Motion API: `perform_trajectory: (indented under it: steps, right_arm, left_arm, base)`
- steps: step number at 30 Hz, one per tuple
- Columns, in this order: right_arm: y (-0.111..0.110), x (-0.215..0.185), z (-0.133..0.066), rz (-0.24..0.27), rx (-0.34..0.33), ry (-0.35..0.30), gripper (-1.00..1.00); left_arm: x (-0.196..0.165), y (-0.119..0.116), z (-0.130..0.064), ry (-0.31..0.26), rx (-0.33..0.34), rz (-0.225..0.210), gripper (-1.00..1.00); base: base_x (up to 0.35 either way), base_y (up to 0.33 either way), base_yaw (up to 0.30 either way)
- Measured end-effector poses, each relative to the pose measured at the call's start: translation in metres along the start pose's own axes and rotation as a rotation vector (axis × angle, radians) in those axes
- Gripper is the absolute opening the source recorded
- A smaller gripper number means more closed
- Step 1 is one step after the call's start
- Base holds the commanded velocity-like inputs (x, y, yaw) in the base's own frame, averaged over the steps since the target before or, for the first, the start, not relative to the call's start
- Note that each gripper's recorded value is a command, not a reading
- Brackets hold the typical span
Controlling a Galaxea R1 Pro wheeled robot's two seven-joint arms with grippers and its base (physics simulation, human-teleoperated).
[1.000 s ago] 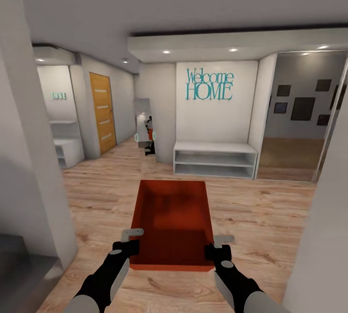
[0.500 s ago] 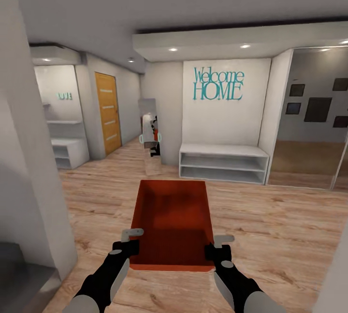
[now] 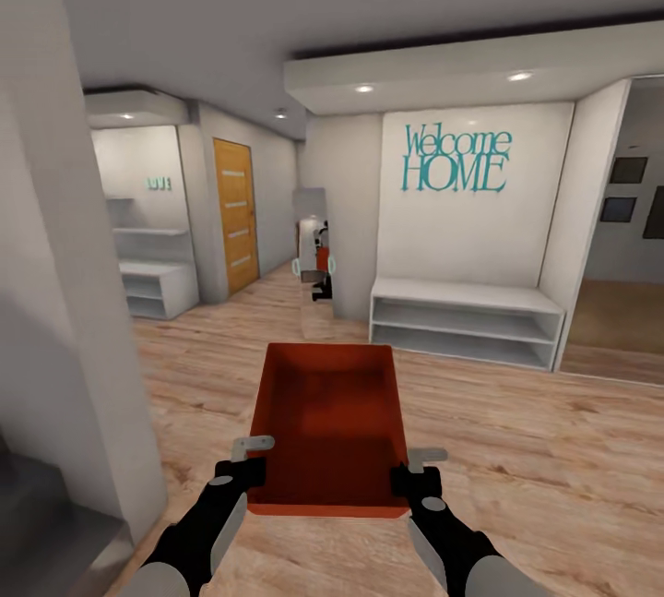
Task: Move the two storage containers from the living room to the garage. In the garage, place one container on the floor and stack the other container on top of it (either order is fine).
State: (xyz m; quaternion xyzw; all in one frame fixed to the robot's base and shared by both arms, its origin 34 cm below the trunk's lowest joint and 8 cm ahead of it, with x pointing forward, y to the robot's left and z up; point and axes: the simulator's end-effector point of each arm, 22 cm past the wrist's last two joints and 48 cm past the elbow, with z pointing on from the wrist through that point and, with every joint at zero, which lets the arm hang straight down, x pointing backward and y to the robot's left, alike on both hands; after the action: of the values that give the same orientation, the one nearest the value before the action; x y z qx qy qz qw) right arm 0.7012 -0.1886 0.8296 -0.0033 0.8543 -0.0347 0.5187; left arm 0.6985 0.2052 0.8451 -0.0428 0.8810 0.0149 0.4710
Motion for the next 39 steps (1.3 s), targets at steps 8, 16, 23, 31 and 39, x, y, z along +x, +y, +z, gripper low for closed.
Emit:
perform_trajectory:
  steps: [8, 16, 23, 31, 39]
  right_arm:
    - [0.0001, 0.0002, 0.0000, 0.000, 0.000, 0.001, -1.00]
    - [0.0001, 0.0001, 0.0000, 0.000, 0.000, 0.000, -1.00]
    - [0.0002, 0.0001, 0.0000, 0.000, 0.000, 0.000, -1.00]
    - [0.0002, 0.0001, 0.0000, 0.000, 0.000, 0.000, -1.00]
    - [0.0002, 0.0000, 0.0000, 0.000, 0.000, 0.000, -1.00]
  left_arm:
    - [0.0004, 0.0002, 0.0001, 0.001, 0.000, -0.001, -1.00]
    - [0.0003, 0.0002, 0.0001, 0.000, 0.000, -0.001, -1.00]
    - [0.0003, 0.0003, 0.0001, 0.000, 0.000, -0.001, -1.00]
    - [0.0004, 0.0003, 0.0001, 0.000, 0.000, -0.001, -1.00]
    - [0.0004, 0.0003, 0.0001, 0.000, 0.000, -0.001, -1.00]
  base:
    - [0.325, 0.000, 0.002]
    - [0.325, 0.000, 0.000]
    - [0.325, 0.000, 0.000]
    - [0.325, 0.000, 0.000]
    - [0.325, 0.000, 0.000]
